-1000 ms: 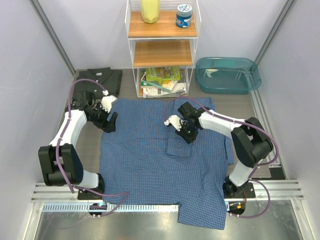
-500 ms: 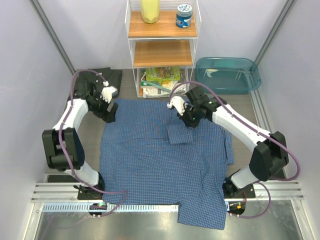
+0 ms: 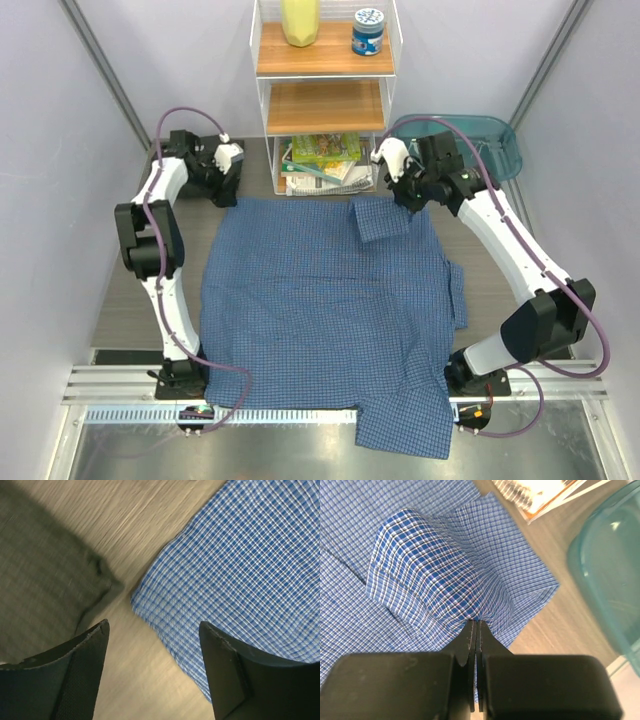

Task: Fold and stack the long sleeve shirts
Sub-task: Fold the shirt

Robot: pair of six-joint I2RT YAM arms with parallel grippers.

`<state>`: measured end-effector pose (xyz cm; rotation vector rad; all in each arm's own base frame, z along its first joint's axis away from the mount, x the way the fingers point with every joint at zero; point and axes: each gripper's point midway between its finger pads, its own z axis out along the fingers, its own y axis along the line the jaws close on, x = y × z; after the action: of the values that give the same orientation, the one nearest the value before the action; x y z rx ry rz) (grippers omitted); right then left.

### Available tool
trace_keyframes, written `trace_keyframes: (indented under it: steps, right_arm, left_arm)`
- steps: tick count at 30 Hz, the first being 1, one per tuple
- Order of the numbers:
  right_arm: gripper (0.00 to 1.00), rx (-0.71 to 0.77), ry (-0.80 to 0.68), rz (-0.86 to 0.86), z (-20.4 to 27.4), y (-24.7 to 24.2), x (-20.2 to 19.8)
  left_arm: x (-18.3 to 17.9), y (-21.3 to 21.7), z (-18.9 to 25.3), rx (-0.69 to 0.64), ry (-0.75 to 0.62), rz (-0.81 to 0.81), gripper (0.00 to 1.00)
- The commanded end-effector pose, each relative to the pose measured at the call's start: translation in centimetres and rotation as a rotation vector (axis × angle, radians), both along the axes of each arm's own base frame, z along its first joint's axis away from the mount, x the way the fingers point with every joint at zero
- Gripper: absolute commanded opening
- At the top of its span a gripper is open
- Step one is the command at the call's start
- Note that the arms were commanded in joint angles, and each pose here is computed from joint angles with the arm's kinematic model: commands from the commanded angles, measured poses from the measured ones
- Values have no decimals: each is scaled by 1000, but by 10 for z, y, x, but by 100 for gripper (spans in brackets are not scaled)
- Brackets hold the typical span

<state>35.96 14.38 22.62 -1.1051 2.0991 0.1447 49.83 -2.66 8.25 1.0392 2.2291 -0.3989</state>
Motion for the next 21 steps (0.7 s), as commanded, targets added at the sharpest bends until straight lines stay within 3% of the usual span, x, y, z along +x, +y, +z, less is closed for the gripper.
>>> trace_keyframes:
  steps: [1, 13, 20, 21]
  right_arm:
    - [1, 60, -110, -9, 45, 1, 8]
    - [1, 96, -162, -47, 70, -6, 11]
    - [1, 104, -199, -63, 84, -12, 14]
    - [1, 106, -204, -68, 86, -13, 15]
  left_arm:
    - [5, -25, 14, -63, -82, -218, 69]
    - [33, -21, -35, 82, -64, -289, 56]
    - [23, -24, -53, 151, -23, -359, 53]
    - [21, -24, -56, 163, -19, -375, 48]
